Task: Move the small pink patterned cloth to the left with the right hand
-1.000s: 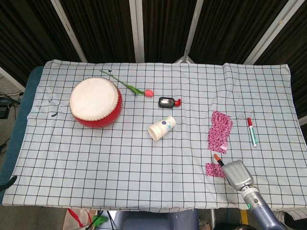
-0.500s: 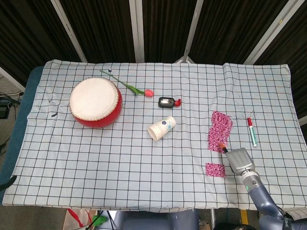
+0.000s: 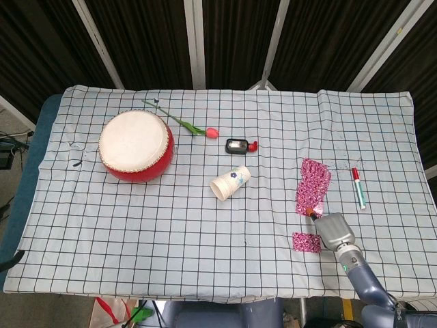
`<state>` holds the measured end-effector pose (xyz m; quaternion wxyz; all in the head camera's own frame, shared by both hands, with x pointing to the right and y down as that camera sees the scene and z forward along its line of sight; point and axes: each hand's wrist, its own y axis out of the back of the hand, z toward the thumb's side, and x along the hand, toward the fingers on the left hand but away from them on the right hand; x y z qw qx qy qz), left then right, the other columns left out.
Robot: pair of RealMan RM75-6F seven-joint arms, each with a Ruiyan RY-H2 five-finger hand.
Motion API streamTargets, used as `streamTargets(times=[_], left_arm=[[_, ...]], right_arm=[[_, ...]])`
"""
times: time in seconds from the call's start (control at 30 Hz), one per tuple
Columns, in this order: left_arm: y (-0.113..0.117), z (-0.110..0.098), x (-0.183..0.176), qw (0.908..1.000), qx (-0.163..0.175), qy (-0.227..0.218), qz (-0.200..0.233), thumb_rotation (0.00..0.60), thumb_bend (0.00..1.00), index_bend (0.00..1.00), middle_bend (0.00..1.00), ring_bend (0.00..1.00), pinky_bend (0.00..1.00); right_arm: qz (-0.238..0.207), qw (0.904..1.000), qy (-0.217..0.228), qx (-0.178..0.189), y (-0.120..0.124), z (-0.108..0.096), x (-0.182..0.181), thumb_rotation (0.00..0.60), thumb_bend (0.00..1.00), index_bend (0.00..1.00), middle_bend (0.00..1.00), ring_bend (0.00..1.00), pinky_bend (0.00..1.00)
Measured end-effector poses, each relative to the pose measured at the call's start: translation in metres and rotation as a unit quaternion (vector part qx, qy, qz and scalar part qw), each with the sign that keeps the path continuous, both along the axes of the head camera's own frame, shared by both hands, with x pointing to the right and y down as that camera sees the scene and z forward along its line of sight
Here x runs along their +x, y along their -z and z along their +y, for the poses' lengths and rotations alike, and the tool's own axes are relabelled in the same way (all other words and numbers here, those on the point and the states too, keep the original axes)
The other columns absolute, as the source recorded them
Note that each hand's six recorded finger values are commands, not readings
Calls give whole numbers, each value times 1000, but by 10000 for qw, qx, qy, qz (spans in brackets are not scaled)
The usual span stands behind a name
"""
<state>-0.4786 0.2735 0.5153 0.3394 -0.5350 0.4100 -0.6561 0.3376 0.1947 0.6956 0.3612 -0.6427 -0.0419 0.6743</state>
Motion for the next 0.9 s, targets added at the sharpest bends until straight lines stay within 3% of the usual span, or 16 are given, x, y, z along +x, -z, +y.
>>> streamTargets(times=[0.9], left_arm=[[-2,-1,1,10000,-15,-18,0,600,247,149,28,0,20]], right_arm=[[-320,9988,359,-71,0,8,-42,600,699,102,848,818,618]])
